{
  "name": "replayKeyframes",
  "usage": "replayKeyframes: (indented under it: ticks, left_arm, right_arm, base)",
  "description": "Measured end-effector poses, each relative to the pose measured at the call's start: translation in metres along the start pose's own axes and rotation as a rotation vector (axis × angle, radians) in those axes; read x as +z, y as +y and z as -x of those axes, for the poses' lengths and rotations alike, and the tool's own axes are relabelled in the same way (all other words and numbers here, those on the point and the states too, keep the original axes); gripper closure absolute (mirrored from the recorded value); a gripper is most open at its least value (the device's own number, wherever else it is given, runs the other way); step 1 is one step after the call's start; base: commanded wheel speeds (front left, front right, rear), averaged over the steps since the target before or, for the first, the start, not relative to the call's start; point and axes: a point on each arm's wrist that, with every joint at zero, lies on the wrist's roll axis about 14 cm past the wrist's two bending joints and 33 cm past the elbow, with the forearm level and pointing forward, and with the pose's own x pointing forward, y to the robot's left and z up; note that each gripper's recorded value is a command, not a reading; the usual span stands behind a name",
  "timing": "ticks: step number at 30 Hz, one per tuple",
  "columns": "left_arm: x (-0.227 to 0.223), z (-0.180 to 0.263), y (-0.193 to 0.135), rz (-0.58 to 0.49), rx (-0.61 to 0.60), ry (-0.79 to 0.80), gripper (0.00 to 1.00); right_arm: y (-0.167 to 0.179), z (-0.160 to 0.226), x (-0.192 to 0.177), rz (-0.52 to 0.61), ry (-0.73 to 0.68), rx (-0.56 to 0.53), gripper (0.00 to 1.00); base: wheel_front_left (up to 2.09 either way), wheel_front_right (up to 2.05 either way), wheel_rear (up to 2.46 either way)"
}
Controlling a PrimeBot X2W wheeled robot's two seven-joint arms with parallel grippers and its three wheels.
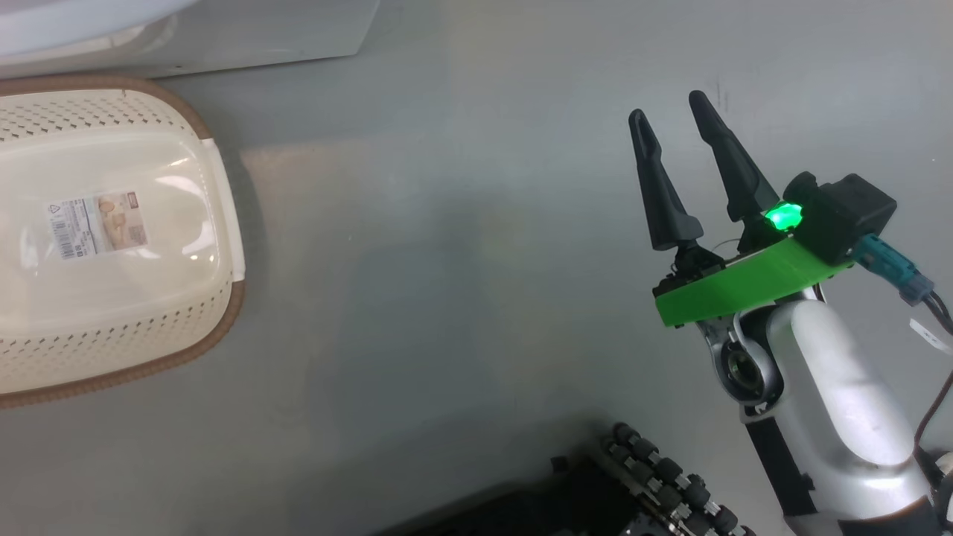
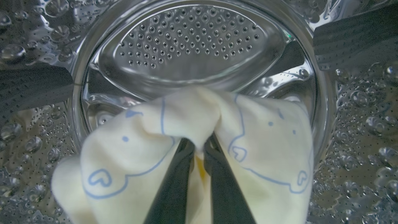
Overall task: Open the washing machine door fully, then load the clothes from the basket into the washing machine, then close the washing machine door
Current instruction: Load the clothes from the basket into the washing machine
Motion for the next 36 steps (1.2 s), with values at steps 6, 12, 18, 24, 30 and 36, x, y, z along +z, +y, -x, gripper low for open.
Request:
replayKeyframes:
  ticks: [6,12,18,24,30,36]
  left_arm:
    - [-0.010,-0.005,0.002,-0.009,0.013,0.008,1.00]
    - [-0.062,0.008,0.000,-0.027,0.008,0.161,1.00]
    - [-0.100,0.020,-0.008,-0.023,-0.013,0.300,1.00]
    - [-0.119,0.026,-0.013,-0.017,-0.027,0.357,1.00]
    - [-0.123,0.028,-0.016,-0.012,-0.034,0.371,0.00]
    - [-0.112,0.029,-0.013,-0.004,-0.024,0.346,0.00]
  right_arm:
    - [-0.004,0.002,-0.002,-0.008,0.006,-0.013,0.00]
    - [-0.005,0.001,-0.007,-0.008,0.018,-0.014,0.00]
    - [-0.004,-0.002,-0.008,-0.006,0.019,-0.009,0.00]
    - [-0.005,-0.003,-0.007,-0.011,0.016,-0.010,0.00]
    - [-0.006,-0.003,-0.006,-0.015,0.015,-0.012,0.00]
    - [-0.005,-0.003,0.002,-0.015,-0.006,-0.011,0.00]
  base:
    - [0.00,0.00,0.00]
    - [0.00,0.00,0.00]
    - [0.00,0.00,0.00]
    - [0.00,0.00,0.00]
    - [0.00,0.00,0.00]
    - [0.00,0.00,0.00]
